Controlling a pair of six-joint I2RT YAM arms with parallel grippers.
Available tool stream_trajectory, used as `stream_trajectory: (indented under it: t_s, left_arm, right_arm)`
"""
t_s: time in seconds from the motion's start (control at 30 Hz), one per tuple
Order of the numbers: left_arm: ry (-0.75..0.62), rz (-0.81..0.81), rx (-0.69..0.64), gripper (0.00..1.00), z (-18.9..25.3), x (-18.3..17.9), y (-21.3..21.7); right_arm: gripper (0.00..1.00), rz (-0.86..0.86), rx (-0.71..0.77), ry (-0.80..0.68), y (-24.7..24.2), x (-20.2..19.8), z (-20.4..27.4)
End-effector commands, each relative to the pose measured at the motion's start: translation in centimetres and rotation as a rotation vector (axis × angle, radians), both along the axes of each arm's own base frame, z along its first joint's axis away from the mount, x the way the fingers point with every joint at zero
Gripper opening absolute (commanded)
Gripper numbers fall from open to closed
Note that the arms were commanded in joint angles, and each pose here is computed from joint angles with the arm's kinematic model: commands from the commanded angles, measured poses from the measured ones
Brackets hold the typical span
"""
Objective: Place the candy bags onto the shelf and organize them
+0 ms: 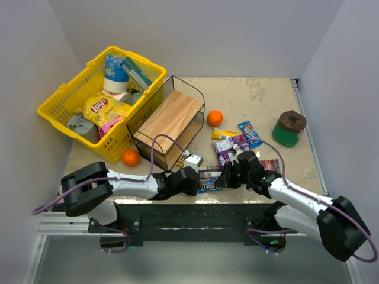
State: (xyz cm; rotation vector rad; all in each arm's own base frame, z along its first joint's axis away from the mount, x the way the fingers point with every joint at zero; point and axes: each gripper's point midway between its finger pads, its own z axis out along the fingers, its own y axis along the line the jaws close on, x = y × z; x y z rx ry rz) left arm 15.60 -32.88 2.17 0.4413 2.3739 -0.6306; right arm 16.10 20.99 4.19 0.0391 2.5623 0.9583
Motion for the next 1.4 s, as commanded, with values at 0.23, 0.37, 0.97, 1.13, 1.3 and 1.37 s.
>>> stream_trajectory:
  t_s: [0.23, 0.37, 0.97, 1.13, 1.3, 1.37]
  left_arm:
    - [-0.104, -0.092, -0.129, 0.38, 5.7, -0.3, -1.6]
    - [-0.211, -0.149, -0.177, 0.50, 11.1, -0.6, -2.5]
    - [-0.601, 0.309, -0.369, 0.72, 31.9, 3.8, 10.1]
    - [-0.639, 0.517, -0.314, 0.74, 34.1, 5.1, 14.4]
    - [-0.671, 0.637, -0.297, 0.75, 35.1, 5.4, 17.4]
    - [-0.676, 0.653, -0.275, 0.75, 35.0, 5.5, 17.9]
  right_arm:
    - [0.00, -0.010, 0.031, -0.070, 0.1, 0.5, 4.4]
    - [0.00, -0.053, 0.011, -0.129, -0.7, 1.3, 7.6]
    - [0.00, -0.079, 0.306, -0.489, 5.2, 9.4, 27.4]
    - [0.00, -0.132, 0.363, -0.459, 9.5, 11.9, 27.2]
    - [0.00, -0.198, 0.462, -0.359, 14.4, 12.6, 26.0]
    - [0.00, -0.228, 0.469, -0.330, 15.9, 13.0, 24.9]
